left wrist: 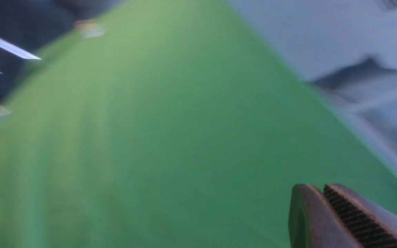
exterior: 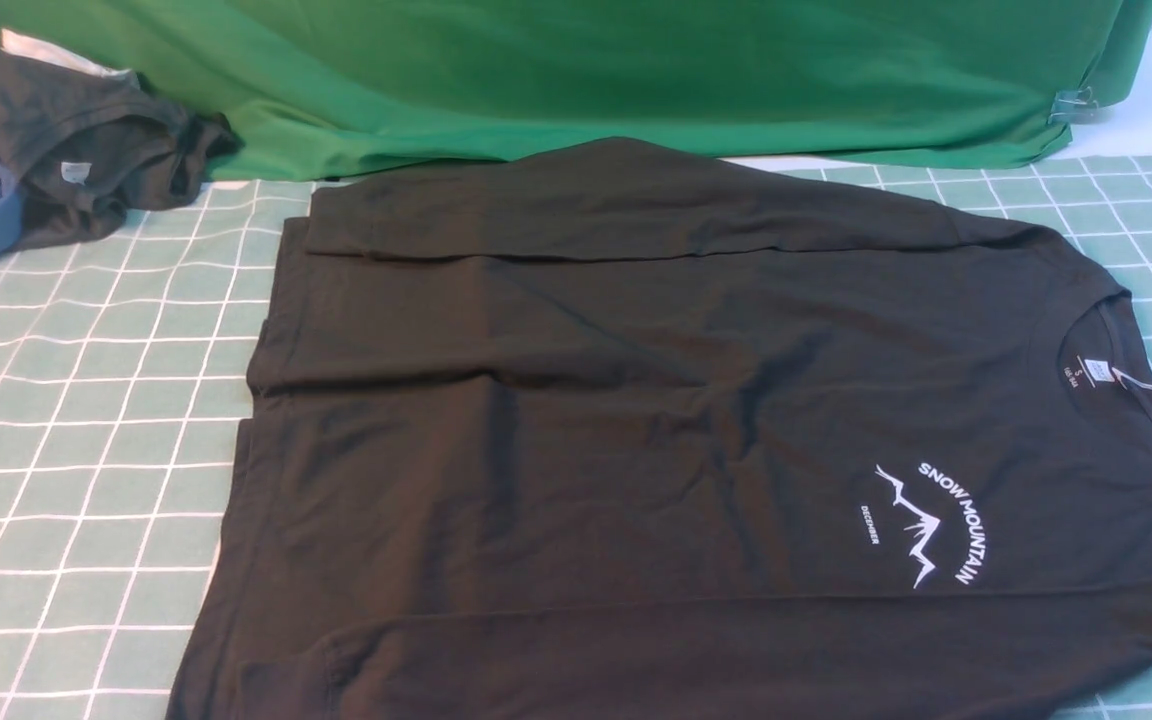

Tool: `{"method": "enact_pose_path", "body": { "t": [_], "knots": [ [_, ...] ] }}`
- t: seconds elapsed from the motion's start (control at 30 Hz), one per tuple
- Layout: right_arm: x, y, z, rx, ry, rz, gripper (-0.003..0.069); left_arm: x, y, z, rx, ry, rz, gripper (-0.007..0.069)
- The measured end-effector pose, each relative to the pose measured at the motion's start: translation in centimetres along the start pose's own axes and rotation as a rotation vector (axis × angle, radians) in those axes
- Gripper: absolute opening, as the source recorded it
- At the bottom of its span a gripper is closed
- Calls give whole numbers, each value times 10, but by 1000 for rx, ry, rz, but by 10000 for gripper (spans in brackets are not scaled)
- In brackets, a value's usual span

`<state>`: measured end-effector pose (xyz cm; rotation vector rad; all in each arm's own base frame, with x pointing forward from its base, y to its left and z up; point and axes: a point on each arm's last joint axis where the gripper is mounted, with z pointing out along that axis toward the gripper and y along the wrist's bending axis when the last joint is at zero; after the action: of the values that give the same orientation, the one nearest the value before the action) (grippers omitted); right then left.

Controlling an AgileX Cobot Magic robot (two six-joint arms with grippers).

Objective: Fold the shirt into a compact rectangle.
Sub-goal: 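Grasp the left edge of the dark T-shirt lying flat on the table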

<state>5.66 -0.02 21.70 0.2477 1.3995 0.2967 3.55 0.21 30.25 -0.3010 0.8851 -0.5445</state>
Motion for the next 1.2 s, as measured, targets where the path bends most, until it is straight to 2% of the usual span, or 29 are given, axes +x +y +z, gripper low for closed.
{"method": "enact_pose_path", "body": {
  "t": [0.03,0.07,0.17,0.2,0.23,0.3,0.33,0.37,0.43,0.47,0.53,0.57,0.63,0.7,0.8,0.9,0.97,1.0,1.13,1.2],
  "knots": [
    [-1,0,0,-2,-8,0,242,-2,-2,2,6,9,8,15],
    [-5,1,0,-16,-59,83,242,-14,-17,12,27,65,43,15],
    [-11,2,-1,-35,-124,149,242,-32,-28,31,-69,177,2,15],
    [-14,3,-1,-43,-151,154,242,-37,-27,45,-181,268,3,15],
    [-14,3,-1,-44,-156,155,242,-39,-26,51,-240,322,32,15],
    [-15,3,-1,-46,-161,155,242,-33,-20,67,-346,487,137,15],
    [-15,3,-1,-46,-162,155,242,-31,-18,68,-352,496,138,15],
    [-16,3,-1,-48,-169,156,242,-19,-10,78,-429,687,229,15],
    [-16,3,-2,-50,-176,156,242,-6,-2,83,-482,842,276,15],
    [-17,3,-2,-54,-188,158,242,15,13,88,-553,1070,324,15],
    [-16,3,-1,-51,-171,177,238,39,28,86,-618,1333,367,15],
    [-16,3,-1,-51,-171,177,238,41,30,84,-625,1372,373,15],
    [-10,3,0,-24,-47,222,198,62,43,81,-678,1602,370,15],
    [-13,9,1,-10,92,203,122,78,48,77,-679,1767,319,15],
    [-32,22,7,-28,266,86,39,100,46,79,-586,1887,195,13],
    [-46,32,17,-49,382,21,27,115,40,81,-512,1922,157,5],
    [-56,42,31,-69,513,-28,23,131,33,82,-458,1951,163,2],
    [-59,49,44,-92,630,-97,24,146,24,81,-427,1972,195,2],
    [-51,61,67,-151,880,-235,24,173,15,75,-426,2022,315,2],
    [-43,66,74,-186,972,-275,22,184,16,72,-459,2042,362,2]
  ]
}}
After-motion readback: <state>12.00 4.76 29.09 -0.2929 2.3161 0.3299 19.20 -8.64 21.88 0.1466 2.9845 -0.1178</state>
